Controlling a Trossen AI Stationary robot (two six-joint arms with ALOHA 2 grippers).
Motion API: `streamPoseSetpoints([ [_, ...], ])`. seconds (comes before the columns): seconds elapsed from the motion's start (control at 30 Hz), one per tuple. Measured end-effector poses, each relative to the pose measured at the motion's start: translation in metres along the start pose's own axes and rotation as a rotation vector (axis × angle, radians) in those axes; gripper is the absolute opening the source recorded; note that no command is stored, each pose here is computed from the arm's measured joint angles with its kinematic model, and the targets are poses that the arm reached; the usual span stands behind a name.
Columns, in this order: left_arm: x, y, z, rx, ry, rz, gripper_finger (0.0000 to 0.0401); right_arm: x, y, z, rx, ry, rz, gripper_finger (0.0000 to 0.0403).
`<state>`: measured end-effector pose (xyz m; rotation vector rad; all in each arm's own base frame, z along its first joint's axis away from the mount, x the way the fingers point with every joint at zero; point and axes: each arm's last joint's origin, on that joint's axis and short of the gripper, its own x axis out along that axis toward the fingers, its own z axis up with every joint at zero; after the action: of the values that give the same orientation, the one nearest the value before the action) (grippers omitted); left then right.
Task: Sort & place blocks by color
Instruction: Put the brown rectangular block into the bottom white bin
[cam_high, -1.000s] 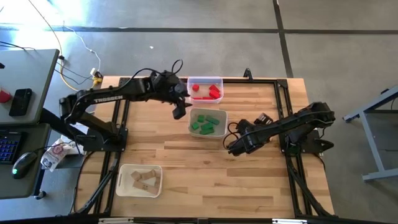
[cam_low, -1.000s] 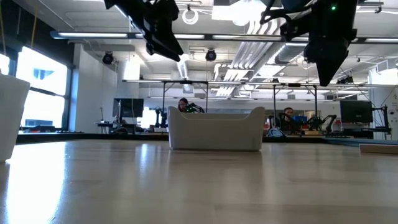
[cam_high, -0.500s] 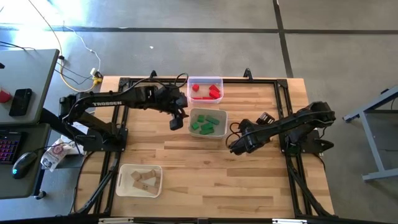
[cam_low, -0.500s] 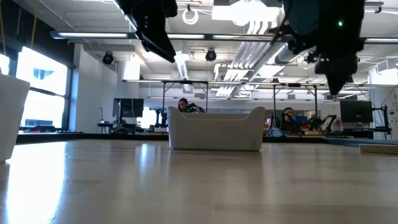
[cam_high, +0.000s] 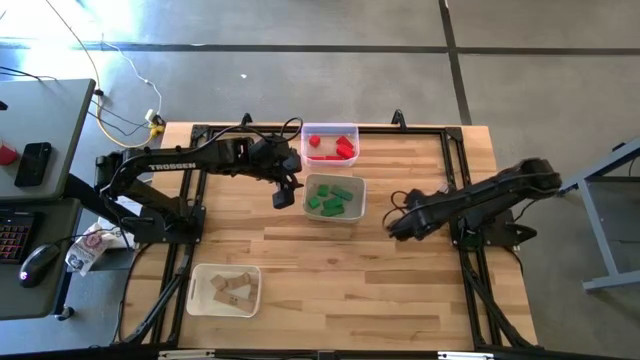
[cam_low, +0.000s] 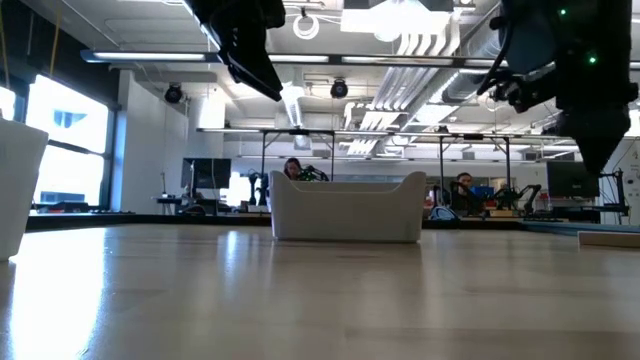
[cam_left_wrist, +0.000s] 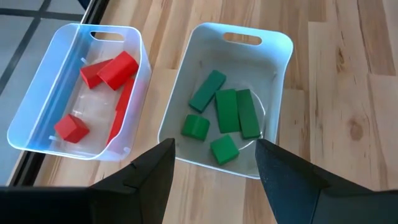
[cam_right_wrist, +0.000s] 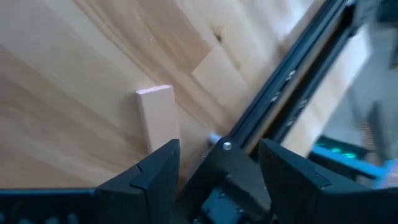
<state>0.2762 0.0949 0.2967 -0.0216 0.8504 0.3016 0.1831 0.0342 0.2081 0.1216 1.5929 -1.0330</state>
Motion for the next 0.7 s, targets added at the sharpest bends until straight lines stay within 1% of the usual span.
streamPoseSetpoints([
  [0.2, 0.0, 0.0, 0.0, -0.018, 0.0, 0.0, 0.0209, 0.016, -0.021, -0.014, 0.058, 0.0, 0.179, 0.0204],
  [0.3, 0.0, 0.0, 0.0, -0.016, -0.001, 0.0, 0.0209, 0.012, -0.027, -0.014, 0.066, -0.074, 0.305, 0.0204],
  [0.33, 0.0, 0.0, 0.0, -0.016, -0.001, 0.0, 0.0209, 0.011, -0.03, -0.014, 0.077, -0.091, 0.33, 0.0204],
  [0.5, 0.0, 0.0, 0.0, -0.02, -0.001, 0.0, 0.0209, 0.009, -0.042, -0.015, 0.13, -0.111, 0.373, 0.0204],
  [0.7, 0.0, 0.0, 0.0, -0.016, -0.002, 0.0, 0.0209, 0.012, -0.046, -0.008, 0.112, -0.084, 0.394, 0.0204],
])
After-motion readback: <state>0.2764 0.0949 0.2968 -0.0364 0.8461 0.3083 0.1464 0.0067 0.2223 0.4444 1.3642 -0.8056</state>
